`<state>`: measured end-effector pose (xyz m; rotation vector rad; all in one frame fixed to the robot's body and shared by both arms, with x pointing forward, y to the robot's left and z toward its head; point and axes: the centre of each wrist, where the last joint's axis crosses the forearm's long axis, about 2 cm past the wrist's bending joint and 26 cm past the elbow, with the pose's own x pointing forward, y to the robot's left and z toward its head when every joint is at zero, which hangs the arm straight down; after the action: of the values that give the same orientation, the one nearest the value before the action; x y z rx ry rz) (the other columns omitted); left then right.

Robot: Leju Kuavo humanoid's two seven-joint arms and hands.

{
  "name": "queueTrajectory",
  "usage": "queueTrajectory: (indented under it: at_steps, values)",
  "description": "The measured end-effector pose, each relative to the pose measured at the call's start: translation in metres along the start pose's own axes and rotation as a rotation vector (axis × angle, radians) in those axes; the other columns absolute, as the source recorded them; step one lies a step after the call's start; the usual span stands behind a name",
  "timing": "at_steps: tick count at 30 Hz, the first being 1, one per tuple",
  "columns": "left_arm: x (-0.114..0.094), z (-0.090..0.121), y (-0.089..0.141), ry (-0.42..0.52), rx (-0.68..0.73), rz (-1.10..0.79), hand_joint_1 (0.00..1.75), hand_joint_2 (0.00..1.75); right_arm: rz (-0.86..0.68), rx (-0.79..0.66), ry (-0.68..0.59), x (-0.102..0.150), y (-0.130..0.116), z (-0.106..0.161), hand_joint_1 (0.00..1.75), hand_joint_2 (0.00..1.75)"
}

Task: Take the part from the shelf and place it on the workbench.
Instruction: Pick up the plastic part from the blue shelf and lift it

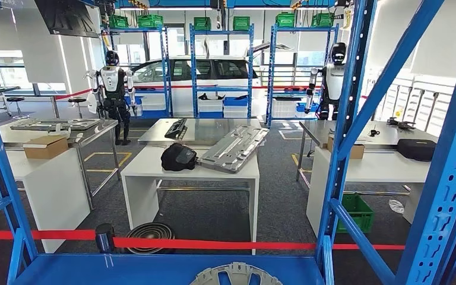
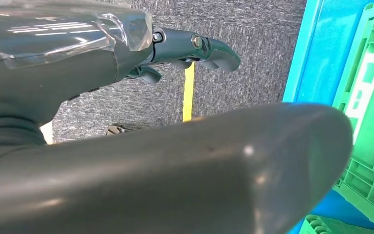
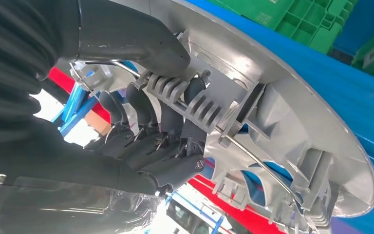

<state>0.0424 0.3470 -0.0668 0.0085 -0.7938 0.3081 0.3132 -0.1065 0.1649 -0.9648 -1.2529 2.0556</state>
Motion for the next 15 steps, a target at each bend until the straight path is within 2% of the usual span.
queueTrajectory:
  at_steps: [8, 12, 15]
  values:
    - [0.0008, -0.0003, 0.0009, -0.004, 0.006, 0.001, 0.0, 0.0, -0.009, -0.018, -0.015, 0.0045, -0.0058, -0.0021, 1.58, 1.75]
    - [0.0007, -0.0003, 0.0012, -0.006, 0.01, 0.004, 0.0, 0.0, -0.011, -0.018, -0.024, 0.0059, -0.0068, -0.0023, 1.7, 1.75]
    - [0.0007, -0.0004, 0.0013, -0.019, 0.015, 0.01, 0.0, 0.0, -0.016, -0.013, -0.031, 0.0061, -0.0072, -0.0023, 1.7, 1.75]
